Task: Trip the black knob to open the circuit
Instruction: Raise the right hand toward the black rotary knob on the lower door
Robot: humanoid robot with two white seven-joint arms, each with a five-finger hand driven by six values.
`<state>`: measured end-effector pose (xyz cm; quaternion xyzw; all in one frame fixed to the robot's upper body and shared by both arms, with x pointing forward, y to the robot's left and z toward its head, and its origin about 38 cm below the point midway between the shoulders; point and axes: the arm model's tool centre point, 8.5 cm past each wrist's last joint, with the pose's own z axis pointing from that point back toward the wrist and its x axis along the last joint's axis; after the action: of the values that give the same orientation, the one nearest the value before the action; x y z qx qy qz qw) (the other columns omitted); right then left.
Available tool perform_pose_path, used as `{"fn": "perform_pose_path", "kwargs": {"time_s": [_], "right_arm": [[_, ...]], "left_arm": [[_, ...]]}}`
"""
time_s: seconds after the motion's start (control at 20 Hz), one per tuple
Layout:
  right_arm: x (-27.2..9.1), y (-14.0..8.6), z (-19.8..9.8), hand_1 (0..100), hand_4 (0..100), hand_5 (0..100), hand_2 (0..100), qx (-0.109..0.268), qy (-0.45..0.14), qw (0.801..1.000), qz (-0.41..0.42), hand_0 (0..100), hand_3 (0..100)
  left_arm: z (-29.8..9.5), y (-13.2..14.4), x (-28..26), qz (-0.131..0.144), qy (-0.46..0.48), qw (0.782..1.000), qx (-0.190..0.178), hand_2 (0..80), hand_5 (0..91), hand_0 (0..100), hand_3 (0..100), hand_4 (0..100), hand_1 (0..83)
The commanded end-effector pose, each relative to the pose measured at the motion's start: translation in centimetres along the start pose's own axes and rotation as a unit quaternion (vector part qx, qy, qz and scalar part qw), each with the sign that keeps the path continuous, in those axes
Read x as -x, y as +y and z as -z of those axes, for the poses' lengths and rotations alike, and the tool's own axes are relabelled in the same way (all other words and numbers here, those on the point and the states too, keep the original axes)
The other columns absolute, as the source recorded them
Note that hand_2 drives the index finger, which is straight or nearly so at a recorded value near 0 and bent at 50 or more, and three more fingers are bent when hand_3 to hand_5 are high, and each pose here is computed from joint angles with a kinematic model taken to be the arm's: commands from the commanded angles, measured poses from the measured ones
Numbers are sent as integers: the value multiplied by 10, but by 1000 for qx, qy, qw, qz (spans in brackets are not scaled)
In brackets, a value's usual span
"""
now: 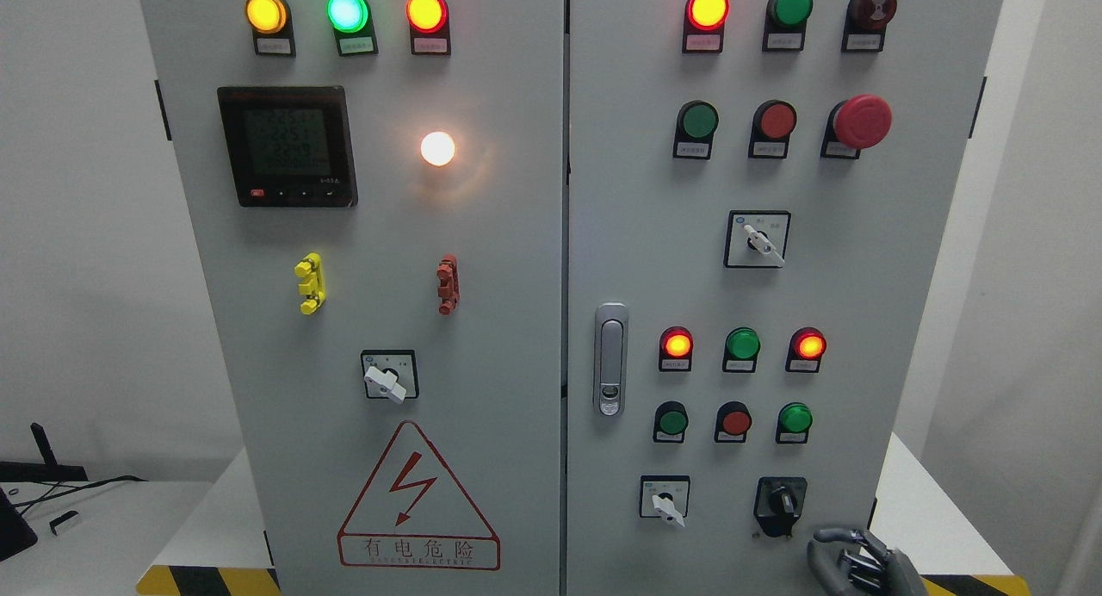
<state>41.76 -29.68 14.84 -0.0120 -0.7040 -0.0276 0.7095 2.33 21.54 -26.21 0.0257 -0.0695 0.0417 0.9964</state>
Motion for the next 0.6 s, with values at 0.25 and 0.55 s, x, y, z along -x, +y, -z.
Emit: {"fn": "perform_pose_path", "kwargs": {"time_s": [0.25, 0.55], "right_arm": [[-12, 6, -1, 842, 969, 881, 473, -1, -18, 1000, -5, 494, 1000], [-8, 14, -3, 839, 970, 881, 473, -10, -14, 1000, -6, 494, 1000]], "left_arm": [[0, -1, 0, 15, -1, 1000, 3, 0, 0, 120, 0, 0, 389], [0, -1, 0, 15, -1, 1000, 3, 0, 0, 120, 0, 0, 389]]}}
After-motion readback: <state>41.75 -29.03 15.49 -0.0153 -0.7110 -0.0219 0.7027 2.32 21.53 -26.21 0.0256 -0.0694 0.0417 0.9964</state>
